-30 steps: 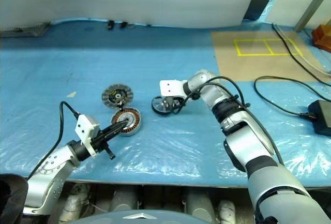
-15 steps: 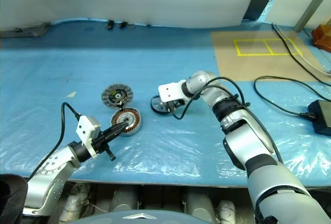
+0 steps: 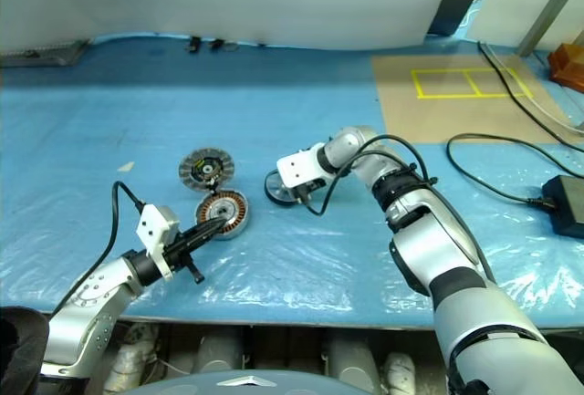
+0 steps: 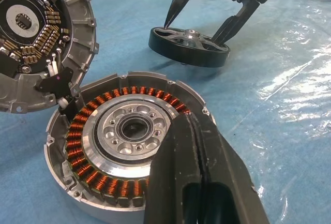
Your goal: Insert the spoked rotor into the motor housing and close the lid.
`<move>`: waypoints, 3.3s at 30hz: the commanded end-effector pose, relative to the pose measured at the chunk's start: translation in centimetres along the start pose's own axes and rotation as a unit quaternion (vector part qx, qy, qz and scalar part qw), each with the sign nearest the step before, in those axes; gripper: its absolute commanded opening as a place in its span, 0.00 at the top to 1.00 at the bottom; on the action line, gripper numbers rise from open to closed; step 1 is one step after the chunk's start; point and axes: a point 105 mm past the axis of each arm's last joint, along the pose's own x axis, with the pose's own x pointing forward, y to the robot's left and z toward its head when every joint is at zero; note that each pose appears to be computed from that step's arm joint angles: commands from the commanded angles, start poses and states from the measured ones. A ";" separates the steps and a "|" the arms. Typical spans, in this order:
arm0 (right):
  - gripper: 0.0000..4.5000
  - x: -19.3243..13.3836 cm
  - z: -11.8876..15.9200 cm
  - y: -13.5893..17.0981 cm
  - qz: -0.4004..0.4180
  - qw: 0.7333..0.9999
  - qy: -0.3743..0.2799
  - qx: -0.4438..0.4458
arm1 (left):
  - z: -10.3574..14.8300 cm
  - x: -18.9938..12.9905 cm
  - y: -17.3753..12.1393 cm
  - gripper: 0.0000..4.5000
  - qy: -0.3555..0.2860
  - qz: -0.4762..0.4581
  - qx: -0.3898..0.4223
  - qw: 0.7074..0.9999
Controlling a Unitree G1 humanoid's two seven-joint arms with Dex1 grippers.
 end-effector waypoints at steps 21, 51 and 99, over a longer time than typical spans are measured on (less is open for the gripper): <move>0.39 -1.2 0.6 -2.6 -0.054 0.997 0.017 -0.050 | 0.4 0.2 0.1 1.00 0.000 -0.017 0.019 1.000; 0.39 -4.0 4.0 -4.8 -0.023 0.985 -0.070 0.156 | 0.7 0.6 -0.1 1.00 0.014 -0.040 0.023 0.999; 0.63 -0.7 1.8 -1.3 0.026 0.986 -0.019 0.163 | 1.9 -0.3 0.2 1.00 -0.017 -0.025 0.025 0.999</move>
